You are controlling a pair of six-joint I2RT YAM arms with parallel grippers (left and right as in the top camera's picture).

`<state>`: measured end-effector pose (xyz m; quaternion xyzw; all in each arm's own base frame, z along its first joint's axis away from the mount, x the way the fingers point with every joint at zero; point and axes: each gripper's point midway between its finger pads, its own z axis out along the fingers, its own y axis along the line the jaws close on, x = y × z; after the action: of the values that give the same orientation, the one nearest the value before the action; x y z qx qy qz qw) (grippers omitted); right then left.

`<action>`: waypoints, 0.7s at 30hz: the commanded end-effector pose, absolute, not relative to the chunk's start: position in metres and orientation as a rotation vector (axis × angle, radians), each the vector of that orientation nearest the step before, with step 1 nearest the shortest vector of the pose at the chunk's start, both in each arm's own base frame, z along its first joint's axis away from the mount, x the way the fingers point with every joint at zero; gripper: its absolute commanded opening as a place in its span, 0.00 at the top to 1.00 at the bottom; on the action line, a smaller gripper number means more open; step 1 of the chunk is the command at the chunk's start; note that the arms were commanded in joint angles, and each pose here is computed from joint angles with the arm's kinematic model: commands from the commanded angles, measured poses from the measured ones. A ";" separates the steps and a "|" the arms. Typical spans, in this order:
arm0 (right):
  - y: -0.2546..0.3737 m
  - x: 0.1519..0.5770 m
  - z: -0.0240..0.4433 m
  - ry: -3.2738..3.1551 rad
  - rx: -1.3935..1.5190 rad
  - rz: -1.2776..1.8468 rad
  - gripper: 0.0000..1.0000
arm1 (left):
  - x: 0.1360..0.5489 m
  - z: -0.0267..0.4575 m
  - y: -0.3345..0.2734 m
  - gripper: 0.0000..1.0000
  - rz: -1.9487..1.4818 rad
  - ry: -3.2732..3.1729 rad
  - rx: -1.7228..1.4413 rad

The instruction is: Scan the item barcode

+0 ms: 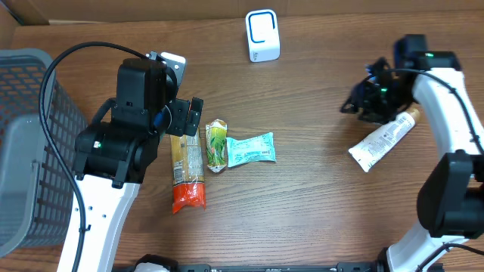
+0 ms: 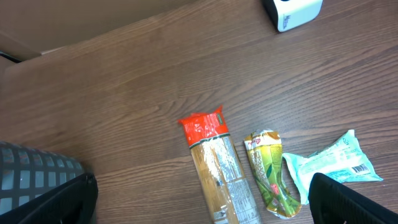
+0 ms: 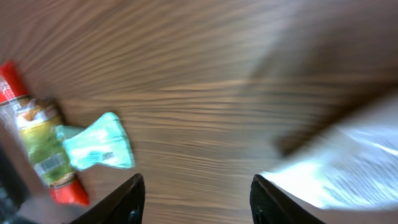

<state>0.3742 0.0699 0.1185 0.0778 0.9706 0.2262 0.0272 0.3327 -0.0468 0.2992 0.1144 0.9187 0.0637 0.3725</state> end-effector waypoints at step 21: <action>0.284 0.329 0.090 2.916 -0.059 0.788 0.77 | 0.335 0.301 -0.044 0.01 0.185 2.351 0.300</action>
<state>0.3455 0.2720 0.0947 -0.0416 0.9622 0.2600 0.0698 0.3327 -0.0468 0.2992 0.1144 0.9187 0.0637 0.3725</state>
